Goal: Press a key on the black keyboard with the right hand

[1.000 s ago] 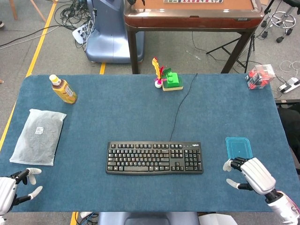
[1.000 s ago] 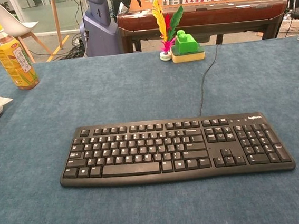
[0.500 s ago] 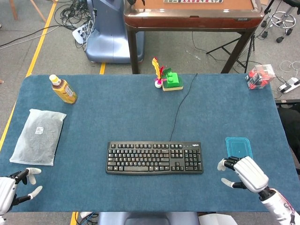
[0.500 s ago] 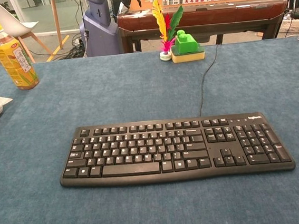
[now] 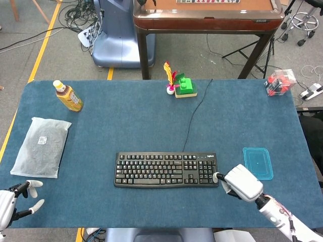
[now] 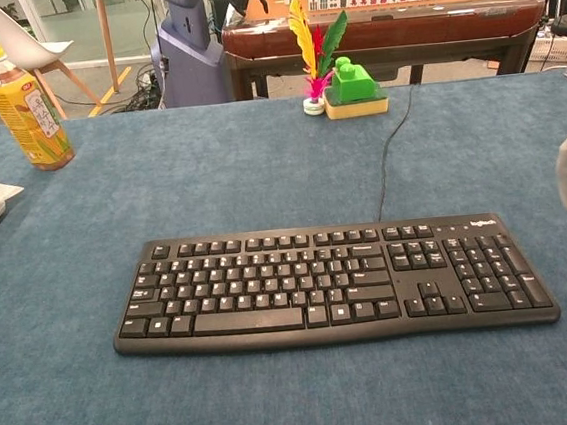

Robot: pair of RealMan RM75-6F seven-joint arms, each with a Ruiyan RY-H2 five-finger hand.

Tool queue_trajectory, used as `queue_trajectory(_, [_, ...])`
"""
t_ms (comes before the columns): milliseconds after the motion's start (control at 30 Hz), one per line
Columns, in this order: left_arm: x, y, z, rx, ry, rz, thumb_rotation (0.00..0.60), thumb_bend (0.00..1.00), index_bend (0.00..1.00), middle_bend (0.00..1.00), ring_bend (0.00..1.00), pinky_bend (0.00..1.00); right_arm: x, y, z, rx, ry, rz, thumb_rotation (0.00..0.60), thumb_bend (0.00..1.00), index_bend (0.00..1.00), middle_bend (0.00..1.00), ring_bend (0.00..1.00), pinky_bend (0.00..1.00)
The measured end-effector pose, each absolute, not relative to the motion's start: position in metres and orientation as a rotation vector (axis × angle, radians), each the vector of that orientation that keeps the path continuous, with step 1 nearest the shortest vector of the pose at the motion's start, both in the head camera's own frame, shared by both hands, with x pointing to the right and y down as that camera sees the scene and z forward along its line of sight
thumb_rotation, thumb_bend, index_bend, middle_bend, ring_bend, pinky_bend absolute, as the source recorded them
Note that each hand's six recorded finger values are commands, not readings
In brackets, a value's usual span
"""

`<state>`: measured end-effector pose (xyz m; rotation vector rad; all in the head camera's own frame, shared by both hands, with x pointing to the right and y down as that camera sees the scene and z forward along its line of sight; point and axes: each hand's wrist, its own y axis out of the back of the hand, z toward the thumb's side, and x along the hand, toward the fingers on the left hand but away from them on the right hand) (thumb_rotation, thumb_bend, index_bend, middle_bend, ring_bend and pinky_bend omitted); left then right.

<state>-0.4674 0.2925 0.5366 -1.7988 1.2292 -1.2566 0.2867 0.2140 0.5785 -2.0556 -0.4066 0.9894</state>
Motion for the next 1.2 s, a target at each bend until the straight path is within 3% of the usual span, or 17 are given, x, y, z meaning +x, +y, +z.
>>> queue_trajectory(867, [-0.472, 0.290, 0.532, -1.798, 1.257, -1.244, 0.600, 0.15, 0.43, 0.62, 0.62, 0.81, 0.200, 0.220, 0.615, -1.949, 0.032, 1.048, 0.600, 1.00, 0.32, 1.00, 1.00, 1.00])
queue_trajectory(1200, [-0.475, 0.290, 0.535, -1.800, 1.260, -1.259, 0.600, 0.15, 0.43, 0.62, 0.62, 0.81, 0.183, 0.222, 0.625, -1.929, 0.126, 1.067, 0.600, 1.00, 0.31, 1.00, 1.00, 1.00])
